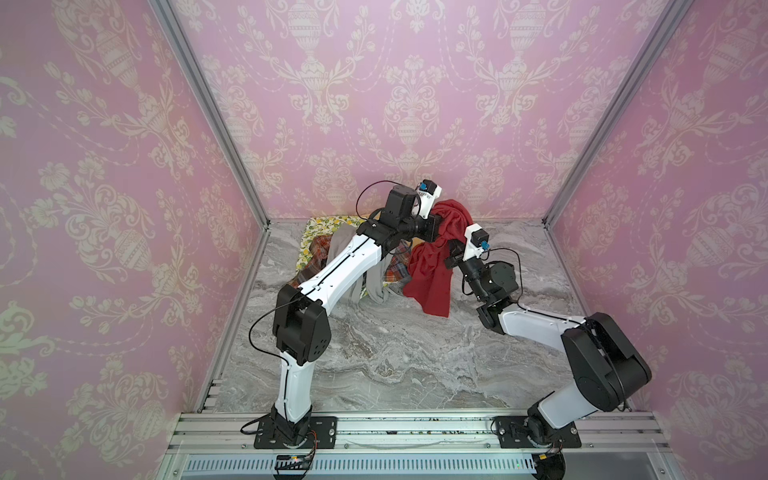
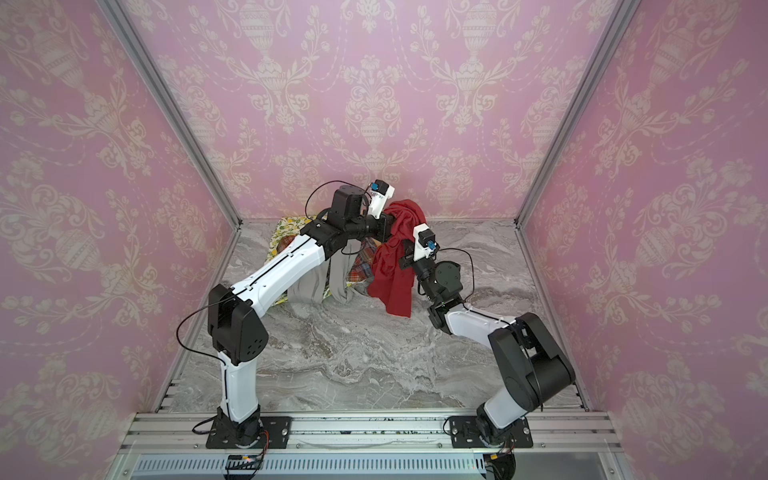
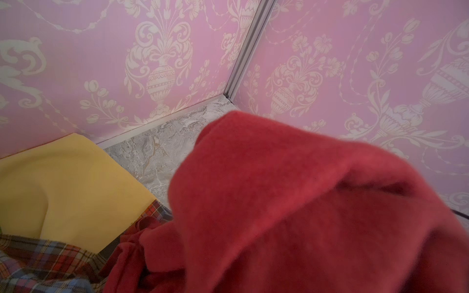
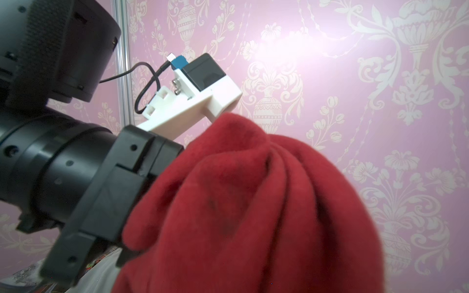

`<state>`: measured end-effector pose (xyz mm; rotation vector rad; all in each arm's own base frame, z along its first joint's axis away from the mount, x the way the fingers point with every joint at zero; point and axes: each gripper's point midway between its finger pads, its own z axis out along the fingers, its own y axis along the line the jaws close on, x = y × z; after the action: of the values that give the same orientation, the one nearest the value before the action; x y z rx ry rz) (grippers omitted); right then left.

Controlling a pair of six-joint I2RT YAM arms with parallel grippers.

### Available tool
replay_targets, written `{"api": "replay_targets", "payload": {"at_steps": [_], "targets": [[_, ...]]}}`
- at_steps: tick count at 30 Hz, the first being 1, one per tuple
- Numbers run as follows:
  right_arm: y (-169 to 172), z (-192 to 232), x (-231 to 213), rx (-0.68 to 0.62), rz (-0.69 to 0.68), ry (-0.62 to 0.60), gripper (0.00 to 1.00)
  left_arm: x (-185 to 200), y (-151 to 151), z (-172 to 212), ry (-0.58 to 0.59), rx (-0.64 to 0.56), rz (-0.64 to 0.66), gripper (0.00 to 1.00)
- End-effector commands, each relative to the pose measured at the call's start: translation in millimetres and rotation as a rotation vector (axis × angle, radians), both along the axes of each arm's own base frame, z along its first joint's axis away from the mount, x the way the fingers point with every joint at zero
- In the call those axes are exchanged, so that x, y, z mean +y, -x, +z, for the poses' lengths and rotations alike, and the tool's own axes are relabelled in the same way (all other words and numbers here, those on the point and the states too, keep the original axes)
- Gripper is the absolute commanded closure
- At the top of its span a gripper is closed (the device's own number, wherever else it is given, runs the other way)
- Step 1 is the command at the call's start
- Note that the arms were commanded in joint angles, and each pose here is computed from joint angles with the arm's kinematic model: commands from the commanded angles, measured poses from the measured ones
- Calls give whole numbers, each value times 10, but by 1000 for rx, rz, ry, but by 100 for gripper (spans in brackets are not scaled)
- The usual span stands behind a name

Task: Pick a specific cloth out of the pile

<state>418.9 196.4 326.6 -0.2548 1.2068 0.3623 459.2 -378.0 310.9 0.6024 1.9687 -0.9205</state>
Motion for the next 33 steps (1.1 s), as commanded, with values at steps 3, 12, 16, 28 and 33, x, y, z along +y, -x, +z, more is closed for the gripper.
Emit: {"api": "replay_targets", "payload": {"at_steps": [3,12,16,28,33], "targets": [[106,291,-64,-26,8,-47,100,9,130,487,50,-123,-14,82],[75,617,-450,25,-118,-82,100,40,401,714,116,-175,-90,24],[48,670,-571,53,-152,-57,100,7,627,800,171,-205,-187,19],[103,781,-1038,120,-325,-36,100,63,936,1078,275,-239,-263,15],[185,1063,-1444,120,-427,-31,100,87,937,863,255,-207,-247,15]]}}
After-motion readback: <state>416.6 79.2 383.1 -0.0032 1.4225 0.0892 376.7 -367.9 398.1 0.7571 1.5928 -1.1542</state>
